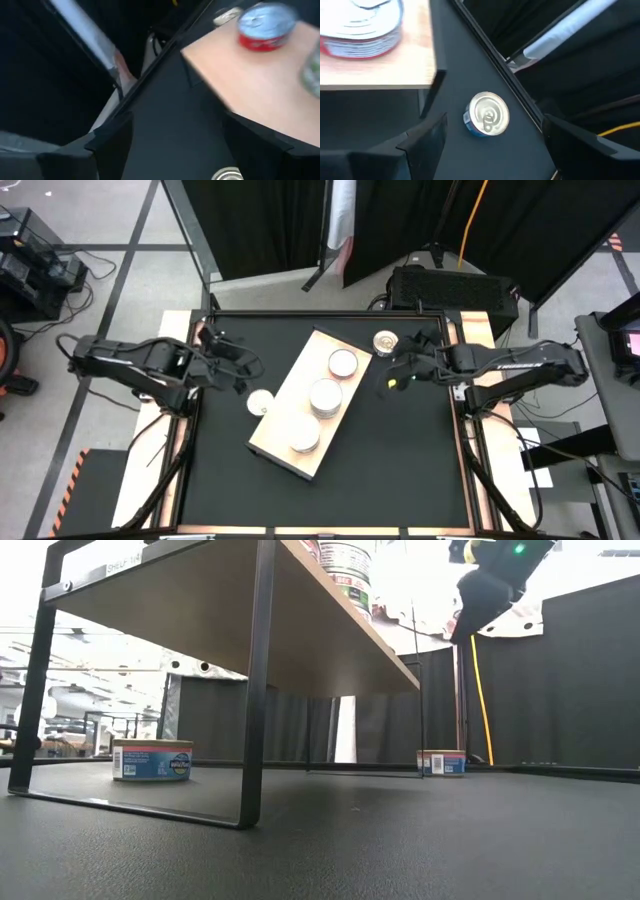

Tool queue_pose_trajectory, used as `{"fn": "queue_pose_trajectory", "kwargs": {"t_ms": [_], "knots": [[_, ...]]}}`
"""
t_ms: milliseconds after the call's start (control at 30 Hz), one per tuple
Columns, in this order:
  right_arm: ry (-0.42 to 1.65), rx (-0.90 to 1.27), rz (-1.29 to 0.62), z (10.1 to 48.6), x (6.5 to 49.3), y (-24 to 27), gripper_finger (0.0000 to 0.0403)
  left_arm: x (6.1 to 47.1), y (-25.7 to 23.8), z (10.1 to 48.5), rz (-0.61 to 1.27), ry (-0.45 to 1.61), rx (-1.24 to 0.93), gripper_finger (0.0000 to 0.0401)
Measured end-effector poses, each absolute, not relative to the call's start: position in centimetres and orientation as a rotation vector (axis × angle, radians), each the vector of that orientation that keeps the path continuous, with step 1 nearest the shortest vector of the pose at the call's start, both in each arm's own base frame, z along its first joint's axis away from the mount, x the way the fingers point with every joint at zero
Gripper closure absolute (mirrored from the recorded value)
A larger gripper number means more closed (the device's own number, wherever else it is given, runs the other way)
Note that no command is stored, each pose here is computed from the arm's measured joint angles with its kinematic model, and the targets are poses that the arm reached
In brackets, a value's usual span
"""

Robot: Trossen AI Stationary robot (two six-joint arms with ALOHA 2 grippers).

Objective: Stack canned seafood by type on shelf
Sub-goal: Stack the blue tuna can on top of the other blue tuna cans on the shelf

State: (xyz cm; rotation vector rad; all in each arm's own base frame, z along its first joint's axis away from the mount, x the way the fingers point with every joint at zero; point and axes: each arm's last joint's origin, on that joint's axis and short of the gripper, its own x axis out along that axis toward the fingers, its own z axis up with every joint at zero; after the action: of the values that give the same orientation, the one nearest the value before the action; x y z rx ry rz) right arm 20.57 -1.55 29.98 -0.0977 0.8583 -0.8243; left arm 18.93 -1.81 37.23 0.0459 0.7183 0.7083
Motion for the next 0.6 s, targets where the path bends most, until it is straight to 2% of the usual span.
{"fn": "queue_pose_trajectory", "kwargs": {"t_ms": [200,433,600], "knots": [[0.835,0.000,-0.857,30.8,19.7,-3.7,0.0090,17.0,-1.0,33.9,0.726,0.743,0.011,0.0102],[0.895,0.181,-0.833,30.2,19.4,-8.1,0.0090,16.3,-1.1,30.9,0.736,0.655,-0.062,0.0102],[0.947,0.247,-0.679,28.9,20.3,-10.9,0.0111,16.5,-1.1,30.3,0.729,0.651,-0.015,0.0102]]}}
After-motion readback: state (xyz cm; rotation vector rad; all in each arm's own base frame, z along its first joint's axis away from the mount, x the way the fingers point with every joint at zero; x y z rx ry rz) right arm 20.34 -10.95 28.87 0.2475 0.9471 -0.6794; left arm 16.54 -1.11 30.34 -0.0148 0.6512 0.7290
